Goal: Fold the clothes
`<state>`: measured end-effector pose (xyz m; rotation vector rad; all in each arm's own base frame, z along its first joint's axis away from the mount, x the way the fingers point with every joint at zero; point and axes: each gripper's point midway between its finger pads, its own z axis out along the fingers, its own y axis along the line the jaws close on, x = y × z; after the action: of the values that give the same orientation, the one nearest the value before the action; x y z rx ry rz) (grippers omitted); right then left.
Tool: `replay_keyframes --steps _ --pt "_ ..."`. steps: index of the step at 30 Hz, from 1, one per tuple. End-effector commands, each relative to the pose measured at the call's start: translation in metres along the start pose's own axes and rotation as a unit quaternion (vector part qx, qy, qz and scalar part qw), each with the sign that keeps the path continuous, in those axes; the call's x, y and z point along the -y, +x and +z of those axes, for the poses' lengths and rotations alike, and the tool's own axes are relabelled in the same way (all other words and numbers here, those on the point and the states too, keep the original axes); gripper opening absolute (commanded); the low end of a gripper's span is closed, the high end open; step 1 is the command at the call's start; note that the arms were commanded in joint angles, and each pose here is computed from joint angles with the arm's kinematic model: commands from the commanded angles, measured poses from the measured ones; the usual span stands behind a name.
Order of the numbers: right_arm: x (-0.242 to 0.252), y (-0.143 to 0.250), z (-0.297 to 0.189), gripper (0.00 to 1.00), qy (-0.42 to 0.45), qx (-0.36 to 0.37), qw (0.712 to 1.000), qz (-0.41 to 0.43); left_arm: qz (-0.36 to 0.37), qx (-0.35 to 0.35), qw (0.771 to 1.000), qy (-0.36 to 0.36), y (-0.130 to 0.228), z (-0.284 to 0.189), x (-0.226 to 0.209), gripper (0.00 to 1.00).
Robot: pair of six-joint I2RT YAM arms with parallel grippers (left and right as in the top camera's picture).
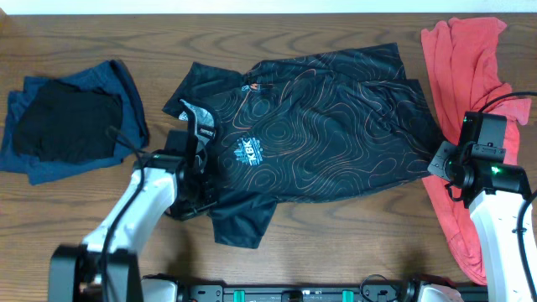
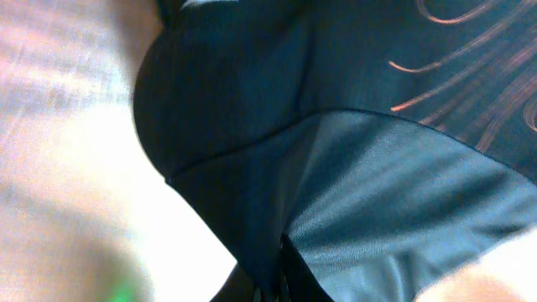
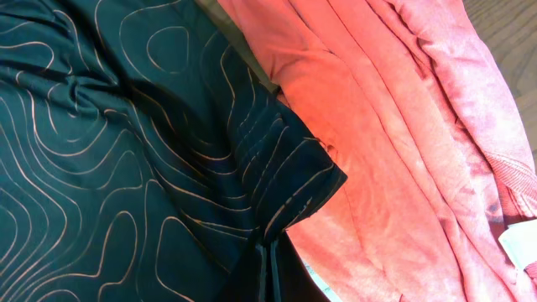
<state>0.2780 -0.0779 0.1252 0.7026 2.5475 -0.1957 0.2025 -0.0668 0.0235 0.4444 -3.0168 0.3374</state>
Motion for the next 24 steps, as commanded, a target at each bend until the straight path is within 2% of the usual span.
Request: replay_keyframes --steps 1,10,14,24 --pt "0.002 0.000 0.001 0.01 0.003 -0.001 1.000 -0.002 0.041 0.040 0.998 0.029 -0.004 -0.035 0.013 0.06" --pt "0.004 0.004 -0.015 0.01 -0.008 0.005 1.000 -0.001 0.027 0.172 0.982 0.070 0.001 -0.132 0.008 0.06" --pt "0.008 0.007 -0.030 0.01 -0.013 0.017 1.000 0.001 0.023 0.212 0.973 0.092 0.008 -0.151 0.007 0.06" --pt "0.021 0.027 -0.065 0.01 -0.018 0.030 0.999 0.005 0.017 0.206 0.974 0.089 0.036 -0.154 -0.001 0.06"
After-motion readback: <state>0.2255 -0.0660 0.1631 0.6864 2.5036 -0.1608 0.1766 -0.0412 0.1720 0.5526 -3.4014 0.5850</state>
